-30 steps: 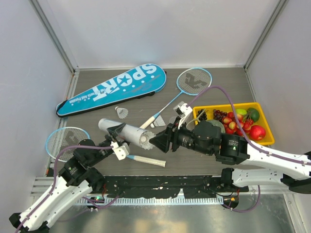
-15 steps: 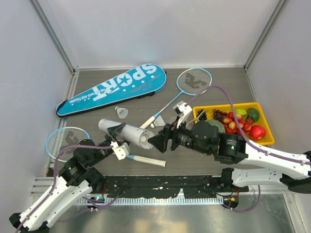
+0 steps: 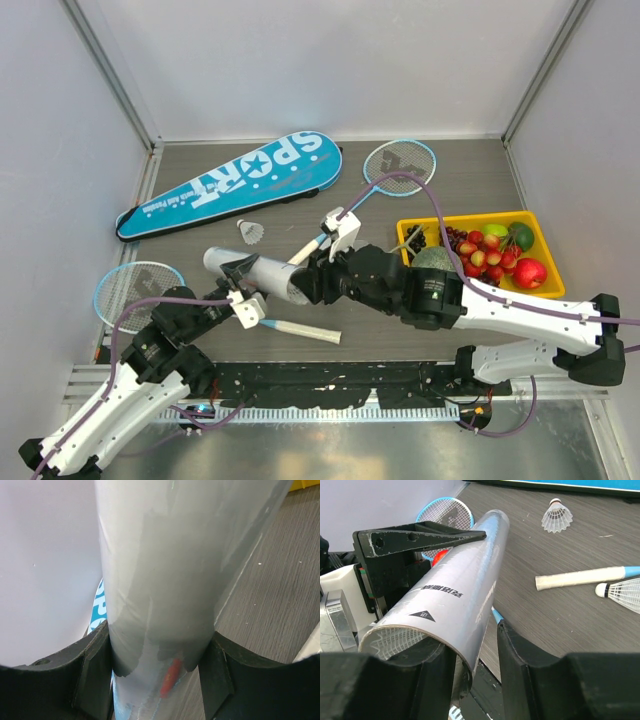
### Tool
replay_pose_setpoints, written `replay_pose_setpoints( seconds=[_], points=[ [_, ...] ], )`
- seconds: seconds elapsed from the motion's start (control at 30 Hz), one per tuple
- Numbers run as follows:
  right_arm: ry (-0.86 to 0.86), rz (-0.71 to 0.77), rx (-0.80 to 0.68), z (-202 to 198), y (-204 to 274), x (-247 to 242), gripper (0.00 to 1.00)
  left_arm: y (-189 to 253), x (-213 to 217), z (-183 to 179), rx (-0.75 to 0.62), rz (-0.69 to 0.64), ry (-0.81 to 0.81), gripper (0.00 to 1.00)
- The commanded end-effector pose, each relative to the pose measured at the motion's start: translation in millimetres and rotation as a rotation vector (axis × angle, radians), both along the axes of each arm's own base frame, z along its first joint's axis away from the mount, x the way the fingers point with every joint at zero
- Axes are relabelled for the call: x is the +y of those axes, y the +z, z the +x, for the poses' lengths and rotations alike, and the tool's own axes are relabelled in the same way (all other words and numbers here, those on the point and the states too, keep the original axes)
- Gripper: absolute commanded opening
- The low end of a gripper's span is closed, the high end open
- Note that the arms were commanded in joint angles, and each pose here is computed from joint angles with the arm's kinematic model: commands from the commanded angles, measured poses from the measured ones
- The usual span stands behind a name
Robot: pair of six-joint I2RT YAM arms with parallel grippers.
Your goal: Pack up the badminton gear
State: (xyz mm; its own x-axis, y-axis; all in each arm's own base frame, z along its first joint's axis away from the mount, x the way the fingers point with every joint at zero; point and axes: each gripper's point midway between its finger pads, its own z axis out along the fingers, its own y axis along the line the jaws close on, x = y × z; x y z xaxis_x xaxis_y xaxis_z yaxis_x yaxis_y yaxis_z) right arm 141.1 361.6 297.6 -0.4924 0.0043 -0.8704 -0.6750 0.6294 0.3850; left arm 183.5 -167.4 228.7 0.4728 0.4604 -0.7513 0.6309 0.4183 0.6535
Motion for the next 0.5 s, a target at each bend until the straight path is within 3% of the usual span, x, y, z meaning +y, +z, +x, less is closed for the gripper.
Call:
replay_pose_setpoints(
  seconds=[0.0,0.07,0.3,0.47],
  points=[
    [-0.073,0.058,-0.067,14.3,29.1,-2.1,0.42,34.9,-4.3,-1.6,-0.085,-0.079,-0.024,0.0],
    [-0.077,0.048,-0.067,15.3,26.2,-1.6,0.54,34.5,-4.2,-1.6,-0.085,-0.079,-0.024,0.0],
    [-0.054,0.025,-0.056,14.5,15.5,9.5,0.54,33.8,-4.7,-1.4,-0.081,-0.076,-0.025,0.0],
    [-0.056,0.003,-0.051,16.4,11.9,14.5,0.64,34.9,-4.5,-1.3,-0.083,-0.078,-0.024,0.0]
  ],
)
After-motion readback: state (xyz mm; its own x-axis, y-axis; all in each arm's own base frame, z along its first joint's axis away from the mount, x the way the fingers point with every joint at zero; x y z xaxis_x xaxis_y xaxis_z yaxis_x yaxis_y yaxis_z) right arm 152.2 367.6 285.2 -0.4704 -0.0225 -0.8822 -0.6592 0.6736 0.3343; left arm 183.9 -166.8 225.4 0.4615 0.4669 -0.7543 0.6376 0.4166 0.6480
